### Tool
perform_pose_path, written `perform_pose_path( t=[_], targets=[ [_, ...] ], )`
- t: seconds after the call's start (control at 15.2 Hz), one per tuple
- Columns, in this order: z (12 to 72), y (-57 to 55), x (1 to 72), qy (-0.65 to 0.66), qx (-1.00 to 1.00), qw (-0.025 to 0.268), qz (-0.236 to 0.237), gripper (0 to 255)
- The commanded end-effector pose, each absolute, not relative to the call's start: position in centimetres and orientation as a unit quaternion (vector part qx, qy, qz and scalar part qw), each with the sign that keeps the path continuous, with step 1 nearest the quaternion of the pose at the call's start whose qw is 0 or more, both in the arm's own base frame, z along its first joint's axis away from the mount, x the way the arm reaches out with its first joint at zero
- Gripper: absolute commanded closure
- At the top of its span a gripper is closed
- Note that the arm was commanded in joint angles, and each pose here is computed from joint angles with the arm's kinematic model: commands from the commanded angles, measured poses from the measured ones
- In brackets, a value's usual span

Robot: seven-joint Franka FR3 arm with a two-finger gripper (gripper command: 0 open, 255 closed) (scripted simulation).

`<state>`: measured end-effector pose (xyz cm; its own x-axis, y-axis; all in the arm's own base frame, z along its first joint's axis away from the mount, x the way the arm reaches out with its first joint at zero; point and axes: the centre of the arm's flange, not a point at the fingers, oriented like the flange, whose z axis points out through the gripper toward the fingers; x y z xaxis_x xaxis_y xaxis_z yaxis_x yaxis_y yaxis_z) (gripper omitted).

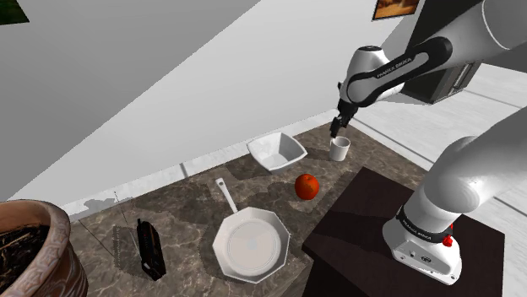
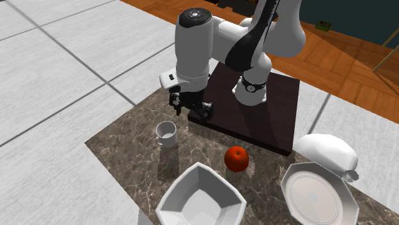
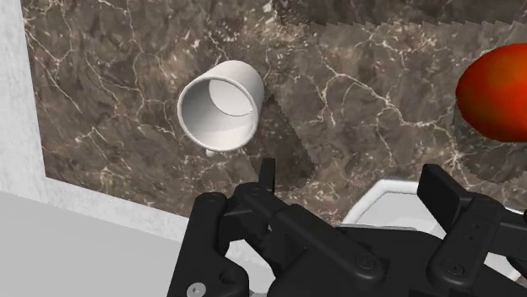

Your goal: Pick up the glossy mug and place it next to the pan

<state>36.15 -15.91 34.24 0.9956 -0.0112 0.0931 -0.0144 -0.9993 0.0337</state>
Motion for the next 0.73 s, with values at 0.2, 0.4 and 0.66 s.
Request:
perform_pose_path(
  t=[0.2,0.4,0.66],
  targets=[
    [28.5,-19.2,37.2,-0.009,0.999,0.026,0.042,0],
    [25.2,-21.2,37.7,-0.011,0.999,0.031,0.039,0],
    [21.9,-22.8,38.1,-0.012,0.999,0.035,0.036,0]
  ],
)
